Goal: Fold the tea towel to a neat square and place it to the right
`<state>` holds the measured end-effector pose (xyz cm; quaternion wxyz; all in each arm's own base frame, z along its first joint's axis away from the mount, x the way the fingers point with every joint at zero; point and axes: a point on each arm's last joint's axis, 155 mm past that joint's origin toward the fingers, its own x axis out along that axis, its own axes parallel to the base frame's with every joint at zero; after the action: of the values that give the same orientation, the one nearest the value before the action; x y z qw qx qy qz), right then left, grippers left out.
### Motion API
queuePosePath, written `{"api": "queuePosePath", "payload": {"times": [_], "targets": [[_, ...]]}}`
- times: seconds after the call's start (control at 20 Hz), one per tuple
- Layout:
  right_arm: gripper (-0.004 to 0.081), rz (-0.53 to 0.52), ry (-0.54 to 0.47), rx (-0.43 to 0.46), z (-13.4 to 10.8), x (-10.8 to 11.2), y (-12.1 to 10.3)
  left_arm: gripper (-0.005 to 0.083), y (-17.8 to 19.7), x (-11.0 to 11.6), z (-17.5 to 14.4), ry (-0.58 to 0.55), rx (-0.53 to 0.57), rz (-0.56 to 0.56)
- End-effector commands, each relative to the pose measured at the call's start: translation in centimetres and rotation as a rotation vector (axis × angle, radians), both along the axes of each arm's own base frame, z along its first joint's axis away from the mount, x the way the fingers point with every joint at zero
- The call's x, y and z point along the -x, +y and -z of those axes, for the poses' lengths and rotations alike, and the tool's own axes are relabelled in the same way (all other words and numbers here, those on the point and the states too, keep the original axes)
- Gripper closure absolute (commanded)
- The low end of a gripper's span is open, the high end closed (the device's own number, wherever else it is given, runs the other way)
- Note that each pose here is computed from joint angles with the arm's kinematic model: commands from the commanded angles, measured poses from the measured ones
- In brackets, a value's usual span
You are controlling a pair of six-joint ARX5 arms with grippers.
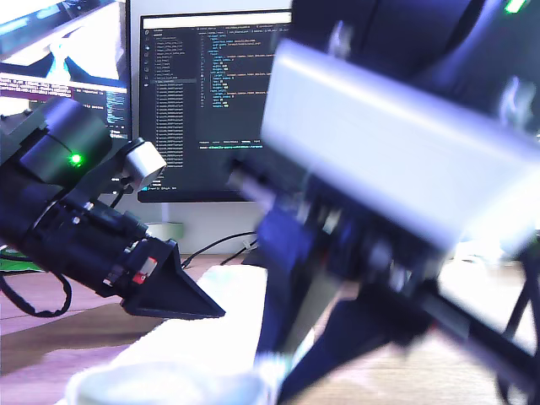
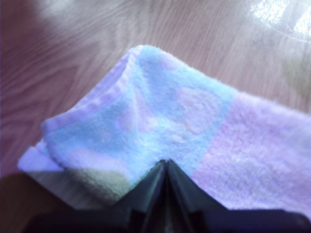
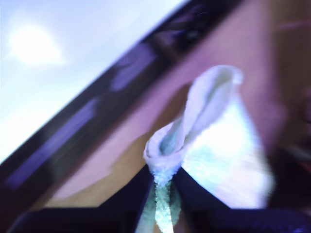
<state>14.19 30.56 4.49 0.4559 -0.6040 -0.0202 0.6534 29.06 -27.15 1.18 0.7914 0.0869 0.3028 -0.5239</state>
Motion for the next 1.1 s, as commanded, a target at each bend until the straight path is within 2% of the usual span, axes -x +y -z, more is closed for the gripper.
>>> {"api": "queuePosePath", "payload": {"times": [0.0,0.25,0.4,0.6,0.8,1.05], "targets": [[0.0783,0.019,0.036,-0.020,-0.5,1.0,-0.5,0.0797,1.8,3.9,5.2,0.184,-0.110,-0.013],[0.0783,0.130,0.146,0.008,-0.3,1.7,-1.9,0.0797,1.6,5.4,5.1,0.225,-0.136,0.007],[0.0783,0.215,0.202,-0.002,-0.3,1.4,-2.1,0.0797,1.4,6.7,4.8,0.251,-0.156,0.030],[0.0783,0.391,0.312,-0.041,-0.7,0.2,-2.4,0.0797,1.5,8.1,5.0,0.329,-0.195,0.036],[0.0783,0.464,0.373,-0.091,-1.9,-1.2,-2.2,0.0797,1.6,9.5,5.3,0.379,-0.232,0.059],[0.0782,0.540,0.383,-0.205,-4.9,-4.8,-1.9,0.0797,0.9,10.8,5.1,0.409,-0.265,0.100]]}}
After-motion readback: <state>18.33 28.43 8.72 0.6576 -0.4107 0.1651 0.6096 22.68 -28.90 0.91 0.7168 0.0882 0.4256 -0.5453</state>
